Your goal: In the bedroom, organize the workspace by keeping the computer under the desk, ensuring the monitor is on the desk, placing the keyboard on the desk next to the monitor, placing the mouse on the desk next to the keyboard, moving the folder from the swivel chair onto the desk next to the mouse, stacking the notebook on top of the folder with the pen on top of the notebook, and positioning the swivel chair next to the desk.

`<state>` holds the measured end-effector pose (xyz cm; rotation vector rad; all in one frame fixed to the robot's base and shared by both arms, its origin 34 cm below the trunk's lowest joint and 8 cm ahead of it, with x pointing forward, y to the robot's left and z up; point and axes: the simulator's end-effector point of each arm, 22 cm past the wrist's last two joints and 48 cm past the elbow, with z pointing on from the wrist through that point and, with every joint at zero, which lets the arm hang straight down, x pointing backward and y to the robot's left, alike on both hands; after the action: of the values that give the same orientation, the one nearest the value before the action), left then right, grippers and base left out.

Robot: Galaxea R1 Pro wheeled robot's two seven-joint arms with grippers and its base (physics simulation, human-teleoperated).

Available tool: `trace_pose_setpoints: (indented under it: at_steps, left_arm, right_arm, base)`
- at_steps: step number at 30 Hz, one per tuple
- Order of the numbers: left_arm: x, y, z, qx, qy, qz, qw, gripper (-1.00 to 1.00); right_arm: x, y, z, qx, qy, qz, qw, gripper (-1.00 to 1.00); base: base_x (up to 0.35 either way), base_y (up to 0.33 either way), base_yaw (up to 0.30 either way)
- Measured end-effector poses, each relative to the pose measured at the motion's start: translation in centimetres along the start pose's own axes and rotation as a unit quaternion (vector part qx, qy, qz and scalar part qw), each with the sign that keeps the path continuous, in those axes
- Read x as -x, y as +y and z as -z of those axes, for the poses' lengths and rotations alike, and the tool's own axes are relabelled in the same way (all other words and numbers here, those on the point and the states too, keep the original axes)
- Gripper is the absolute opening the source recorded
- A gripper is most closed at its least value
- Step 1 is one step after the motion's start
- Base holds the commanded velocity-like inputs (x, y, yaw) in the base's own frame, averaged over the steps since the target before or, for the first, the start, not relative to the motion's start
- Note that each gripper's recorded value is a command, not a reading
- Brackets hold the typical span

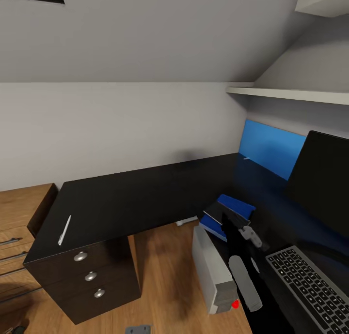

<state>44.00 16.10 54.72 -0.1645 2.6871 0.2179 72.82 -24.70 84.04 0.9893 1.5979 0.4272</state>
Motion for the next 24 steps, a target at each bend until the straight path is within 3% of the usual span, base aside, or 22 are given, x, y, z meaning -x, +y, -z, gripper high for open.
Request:
trace_pose_setpoints:
  at_steps: [6, 8, 10, 12, 15, 22, 24]
  left_arm:
    - [-0.9, 2.8, -1.2, 0.034, 0.005, -0.005, 0.9994, 1.00]
    - [-1.5, 4.0, -1.9, 0.043, 0.009, -0.010, 0.9990, 1.00]
    - [-2.2, 4.7, -2.9, 0.031, 0.010, -0.012, 0.9994, 1.00]
    - [-2.5, 5.0, -3.4, 0.024, 0.012, -0.013, 0.9996, 1.00]
    - [-3.5, 5.8, -4.1, 0.021, 0.022, -0.010, 0.9995, 1.00]
    - [-4.4, 6.2, -4.3, 0.019, 0.035, 0.007, 0.9992, 1.00]
    - [-4.3, 6.2, -4.4, 0.019, 0.032, 0.010, 0.9992, 1.00]
  right_arm:
    - [-1.9, 0.7, 0.8, -0.016, 0.023, 0.063, 0.9976, 1.00]
    - [-2.4, 0.6, 1.5, -0.042, 0.030, 0.080, 0.9954, 1.00]
    - [-3.9, 0.0, 3.2, -0.096, 0.047, 0.111, 0.9880, 1.00]
    - [-4.6, -0.3, 4.0, -0.115, 0.052, 0.127, 0.9838, 1.00]
    - [-4.7, -0.4, 4.5, -0.128, 0.047, 0.131, 0.9819, 1.00]
    - [-3.7, -0.1, 4.6, -0.126, 0.013, 0.104, 0.9865, 1.00]
    - [-4.6, -0.5, 4.6, -0.127, 0.019, 0.126, 0.9836, 1.00]
  base:
    - [-0.139, 0.204, 0.000]
    - [-0.194, 0.260, 0.000]
    - [-0.201, 0.268, 0.000]
    - [-0.154, 0.193, 0.000]
    - [-0.069, 0.084, 0.000]
    - [-0.016, 0.019, 0.000]
    - [-0.003, 0.004, 0.000]
